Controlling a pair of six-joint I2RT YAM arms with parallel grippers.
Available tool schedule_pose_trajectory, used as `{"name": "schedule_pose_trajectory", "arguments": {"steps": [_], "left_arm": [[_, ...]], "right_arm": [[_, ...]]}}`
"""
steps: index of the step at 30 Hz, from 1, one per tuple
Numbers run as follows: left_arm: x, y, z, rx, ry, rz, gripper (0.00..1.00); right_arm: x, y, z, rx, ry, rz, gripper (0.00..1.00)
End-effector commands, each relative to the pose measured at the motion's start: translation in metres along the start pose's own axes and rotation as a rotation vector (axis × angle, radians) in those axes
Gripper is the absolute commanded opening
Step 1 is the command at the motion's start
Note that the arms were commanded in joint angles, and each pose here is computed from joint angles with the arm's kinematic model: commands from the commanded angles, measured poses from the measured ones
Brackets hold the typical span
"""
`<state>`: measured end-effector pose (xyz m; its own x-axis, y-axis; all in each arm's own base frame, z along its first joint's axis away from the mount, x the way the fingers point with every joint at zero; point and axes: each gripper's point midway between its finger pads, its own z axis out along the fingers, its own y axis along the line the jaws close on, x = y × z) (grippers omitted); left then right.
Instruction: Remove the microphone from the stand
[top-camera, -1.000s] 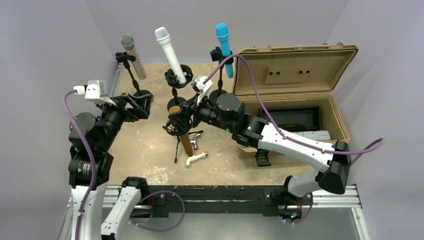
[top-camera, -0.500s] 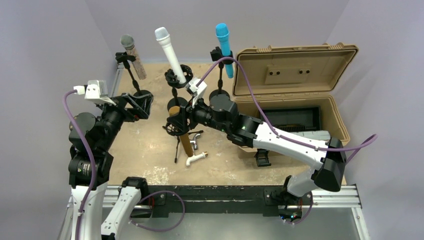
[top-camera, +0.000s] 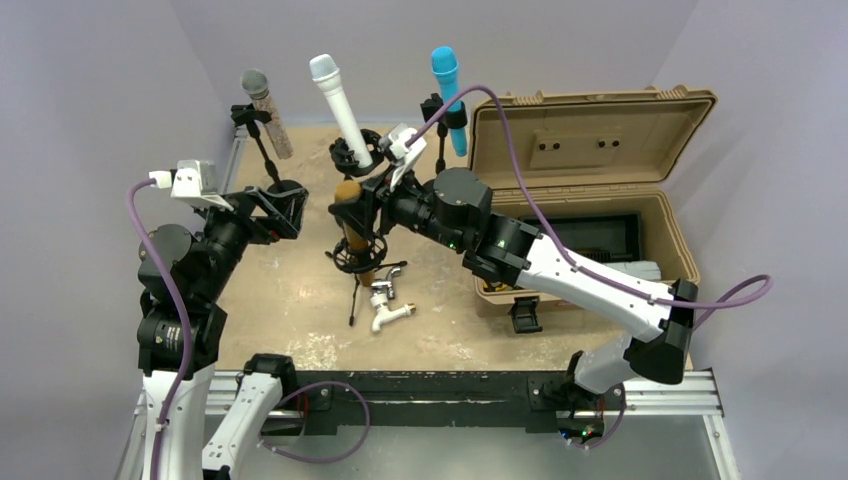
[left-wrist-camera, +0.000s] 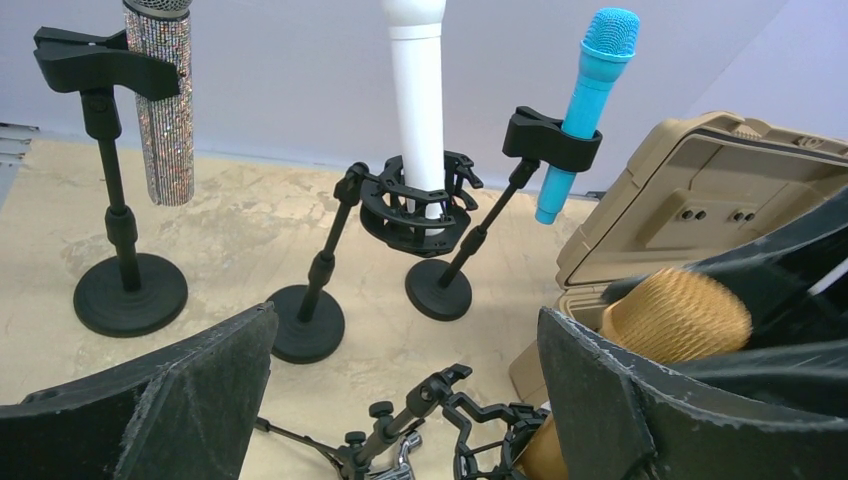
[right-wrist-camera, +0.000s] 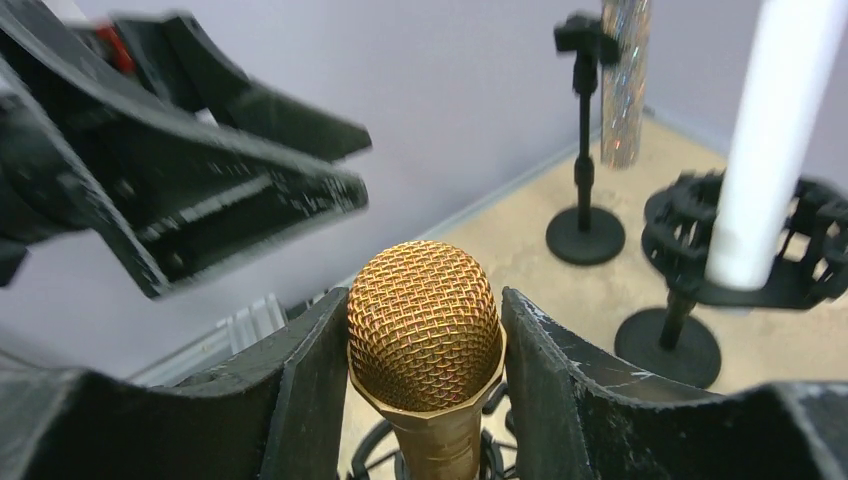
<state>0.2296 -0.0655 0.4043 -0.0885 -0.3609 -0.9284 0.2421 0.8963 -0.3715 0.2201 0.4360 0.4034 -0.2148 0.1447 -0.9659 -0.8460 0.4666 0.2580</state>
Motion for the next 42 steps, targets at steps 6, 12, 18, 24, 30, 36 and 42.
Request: {"name": "schedule_pose_trajectory", "arguments": {"steps": [6, 12, 18, 24, 30, 36, 42], "left_arm": [[-0.001, -0.008, 0.004, 0.047, -0.006, 0.003, 0.99], [-0.001, -0.019, 0.003, 0.108, -0.001, 0.008, 1.00], [0.000, -0.067, -0.007, 0.408, 0.008, 0.055, 1.00], [0.008, -0.103, -0.020, 0.651, 0.063, 0.055, 1.00], [0.015, -0.118, -0.023, 0.763, 0.126, 0.033, 1.00], [0.018, -0.122, -0.026, 0.779, 0.140, 0.039, 0.94], [0.017, -0.119, -0.025, 0.760, 0.130, 0.048, 0.80]], "right_arm": [[-0.156, 0.016, -0.049, 0.032, -0.397, -0.033, 0.03], [-0.201, 0.020, -0.075, 0.038, -0.532, -0.025, 0.00], [-0.215, 0.013, -0.090, 0.086, -0.576, -0.010, 0.00], [-0.198, 0.037, -0.082, -0.057, -0.509, 0.016, 0.00], [-0.175, 0.048, -0.066, -0.136, -0.444, 0.036, 0.00], [-0.158, 0.070, -0.049, -0.273, -0.393, 0.062, 0.00], [-0.147, 0.073, -0.038, -0.295, -0.365, 0.076, 0.00]]}}
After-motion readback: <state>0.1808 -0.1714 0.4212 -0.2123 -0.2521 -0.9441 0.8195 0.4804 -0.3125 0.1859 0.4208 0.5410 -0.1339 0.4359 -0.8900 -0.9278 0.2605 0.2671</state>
